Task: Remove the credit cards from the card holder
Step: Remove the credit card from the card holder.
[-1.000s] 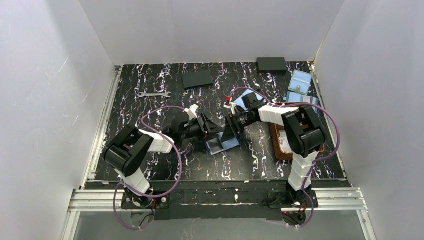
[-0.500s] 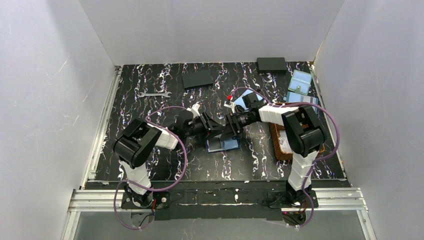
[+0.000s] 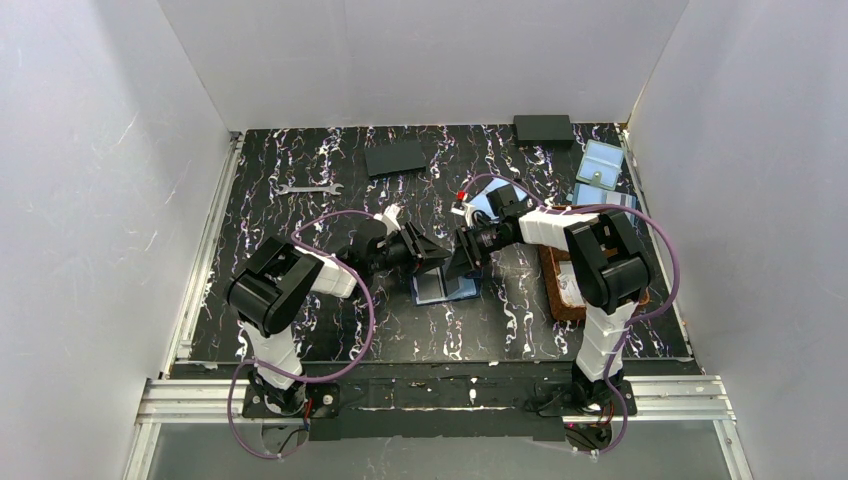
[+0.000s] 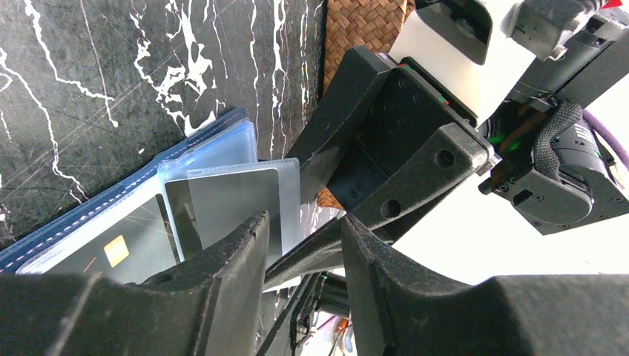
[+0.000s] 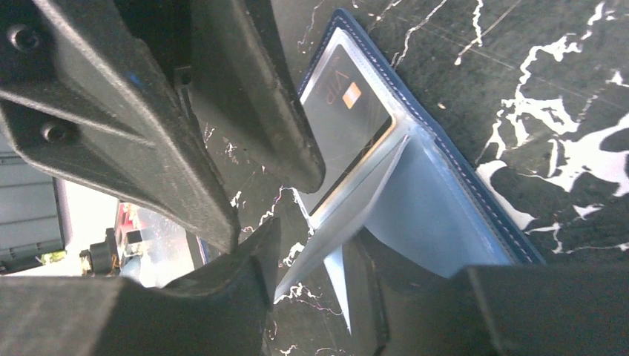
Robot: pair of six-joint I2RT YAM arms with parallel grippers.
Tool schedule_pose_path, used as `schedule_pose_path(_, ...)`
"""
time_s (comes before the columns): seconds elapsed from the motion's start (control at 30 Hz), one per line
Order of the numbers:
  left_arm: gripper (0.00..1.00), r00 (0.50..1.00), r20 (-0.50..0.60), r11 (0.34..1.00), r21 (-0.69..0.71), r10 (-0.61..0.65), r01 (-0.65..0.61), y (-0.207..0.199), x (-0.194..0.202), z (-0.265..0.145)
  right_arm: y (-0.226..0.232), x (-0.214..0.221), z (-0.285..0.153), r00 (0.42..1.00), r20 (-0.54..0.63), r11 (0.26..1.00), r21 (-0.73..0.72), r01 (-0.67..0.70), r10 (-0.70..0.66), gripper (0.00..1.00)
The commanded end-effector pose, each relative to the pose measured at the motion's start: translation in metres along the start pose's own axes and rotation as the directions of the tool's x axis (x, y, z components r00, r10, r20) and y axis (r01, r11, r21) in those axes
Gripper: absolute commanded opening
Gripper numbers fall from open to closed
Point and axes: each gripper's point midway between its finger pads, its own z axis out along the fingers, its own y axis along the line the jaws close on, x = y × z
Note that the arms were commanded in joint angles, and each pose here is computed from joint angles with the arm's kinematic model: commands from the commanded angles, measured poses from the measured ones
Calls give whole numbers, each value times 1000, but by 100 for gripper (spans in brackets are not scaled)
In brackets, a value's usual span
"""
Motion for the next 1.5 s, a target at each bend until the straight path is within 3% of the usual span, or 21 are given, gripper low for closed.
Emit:
schedule_pose_path(0.0, 39, 998, 43, 999, 26, 46, -47, -10, -7, -7, -3, -4, -9, 1000, 22, 999, 42, 11, -12, 42)
schedule_pose_path(0.13, 41, 992, 90, 996, 23, 87, -90, -11, -12, -21, -7, -4, -12, 1000, 30, 999, 53, -4, 3, 36)
schedule_pose_path(0.33, 54, 982, 128, 990, 25, 136, -141, -12, -7, -43, -9, -3, -12, 999, 25, 998, 57, -28, 27, 7)
schedule_pose_path(0.4, 59, 983, 128, 989, 40, 135, -141, -14, -3, -49, -6, -4, -13, 999, 32, 999, 31, -39, 38, 1)
schedule_pose_path(0.7, 62, 992, 73, 970, 212, 102, -115, -31, 17, -52, 33, -13, -19, 995, 78, 979, -197, -43, 60, 1)
schedule_pose_path(1.0, 62, 991, 70, 970, 205, 116, -129, -22, 24, -49, 59, -12, -30, 997, 80, 932, -361, 44, -17, 1)
schedule_pose_path(1.47, 63, 984, 77, 970, 173, 160, -171, -9, 37, -64, 69, -9, -36, 994, 88, 906, -413, 90, -58, 1)
